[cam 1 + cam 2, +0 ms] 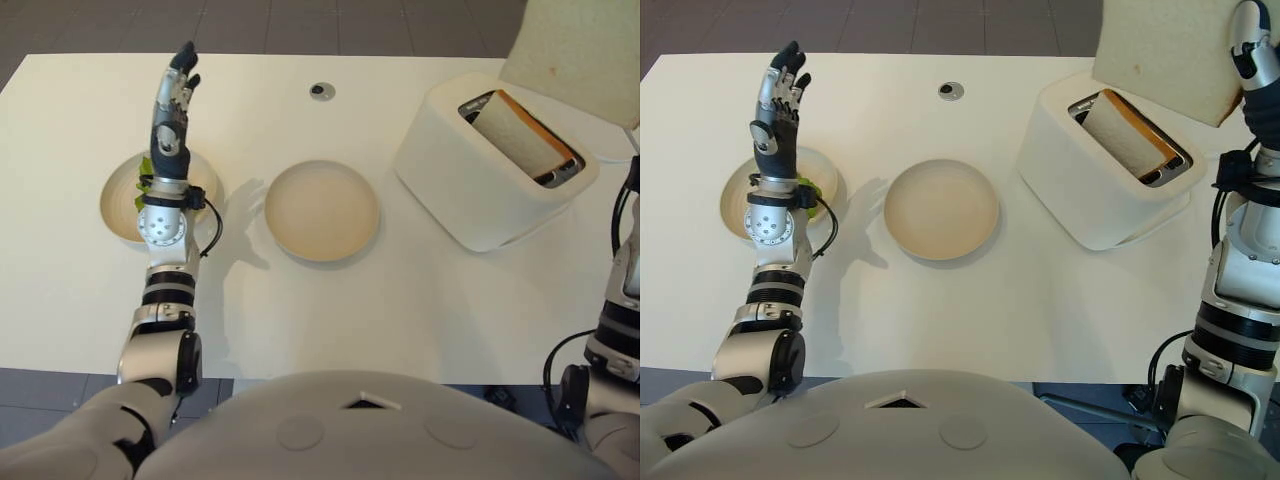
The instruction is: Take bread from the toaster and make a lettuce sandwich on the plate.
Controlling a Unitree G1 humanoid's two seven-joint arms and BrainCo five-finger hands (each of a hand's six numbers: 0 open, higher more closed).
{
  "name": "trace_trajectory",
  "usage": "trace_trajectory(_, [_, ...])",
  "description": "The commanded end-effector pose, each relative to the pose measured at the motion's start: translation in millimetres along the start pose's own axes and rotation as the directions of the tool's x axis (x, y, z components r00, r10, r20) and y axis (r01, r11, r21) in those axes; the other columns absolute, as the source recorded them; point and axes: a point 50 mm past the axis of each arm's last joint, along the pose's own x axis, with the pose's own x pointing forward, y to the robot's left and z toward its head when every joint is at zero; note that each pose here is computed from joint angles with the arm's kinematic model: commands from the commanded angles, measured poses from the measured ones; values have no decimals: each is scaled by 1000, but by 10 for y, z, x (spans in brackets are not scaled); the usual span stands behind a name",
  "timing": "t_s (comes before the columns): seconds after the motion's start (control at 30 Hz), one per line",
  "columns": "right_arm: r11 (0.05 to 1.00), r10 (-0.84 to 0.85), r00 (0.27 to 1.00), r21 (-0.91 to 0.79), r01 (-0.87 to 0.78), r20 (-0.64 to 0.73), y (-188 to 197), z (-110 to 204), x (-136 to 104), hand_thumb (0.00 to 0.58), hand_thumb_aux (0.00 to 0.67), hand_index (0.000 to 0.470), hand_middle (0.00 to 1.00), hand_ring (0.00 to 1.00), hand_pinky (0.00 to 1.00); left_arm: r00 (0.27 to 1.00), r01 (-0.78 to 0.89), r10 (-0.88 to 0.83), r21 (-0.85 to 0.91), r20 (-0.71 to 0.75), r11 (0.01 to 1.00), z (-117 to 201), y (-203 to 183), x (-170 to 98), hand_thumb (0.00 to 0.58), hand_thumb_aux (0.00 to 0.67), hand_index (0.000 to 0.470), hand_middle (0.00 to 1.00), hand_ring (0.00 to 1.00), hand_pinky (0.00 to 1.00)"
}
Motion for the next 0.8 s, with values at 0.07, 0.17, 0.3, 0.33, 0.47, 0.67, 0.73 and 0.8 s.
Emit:
trace_trajectory(0.07, [976, 101, 995, 192, -99, -5, 492, 29, -4, 580, 670, 470, 1000, 1000, 1000, 999, -9, 24, 319, -43, 948, -14, 357, 12, 0, 0, 0, 0, 0, 0])
trace_trajectory(0.17, [942, 191, 981, 288, -171, -43, 948, -2, -70, 580, 670, 470, 1000, 1000, 1000, 991, 67, 7, 531, -135, 845, -110, 560, -67, 0, 0, 0, 0, 0, 0])
trace_trajectory(0.3, [884, 302, 946, 407, -231, -119, 1496, -69, -217, 580, 670, 470, 1000, 1000, 1000, 961, 241, -40, 759, -273, 605, -247, 765, -168, 0, 0, 0, 0, 0, 0])
trace_trajectory(0.33, [867, 338, 931, 430, -252, -136, 1649, -97, -284, 580, 670, 470, 1000, 1000, 1000, 946, 296, -55, 781, -320, 550, -297, 795, -201, 0, 0, 0, 0, 0, 0])
trace_trajectory(0.47, [802, 472, 850, 513, -305, -233, 2194, -269, -604, 580, 670, 470, 1000, 1000, 1000, 848, 518, -104, 773, -520, 366, -515, 870, -382, 0, 0, 0, 0, 0, 0])
trace_trajectory(0.67, [767, 583, 732, 536, -352, -353, 2507, -559, -929, 580, 670, 470, 1000, 1000, 1000, 736, 675, -116, 708, -667, 209, -708, 839, -584, 0, 0, 0, 0, 0, 0])
trace_trajectory(0.73, [752, 621, 690, 531, -391, -373, 2565, -607, -1031, 580, 670, 470, 1000, 1000, 1000, 725, 687, -125, 699, -677, 197, -733, 797, -593, 0, 0, 0, 0, 0, 0])
trace_trajectory(0.8, [743, 643, 672, 512, -430, -368, 2574, -605, -1095, 580, 670, 470, 1000, 1000, 1000, 719, 695, -132, 696, -683, 180, -745, 778, -583, 0, 0, 0, 0, 0, 0])
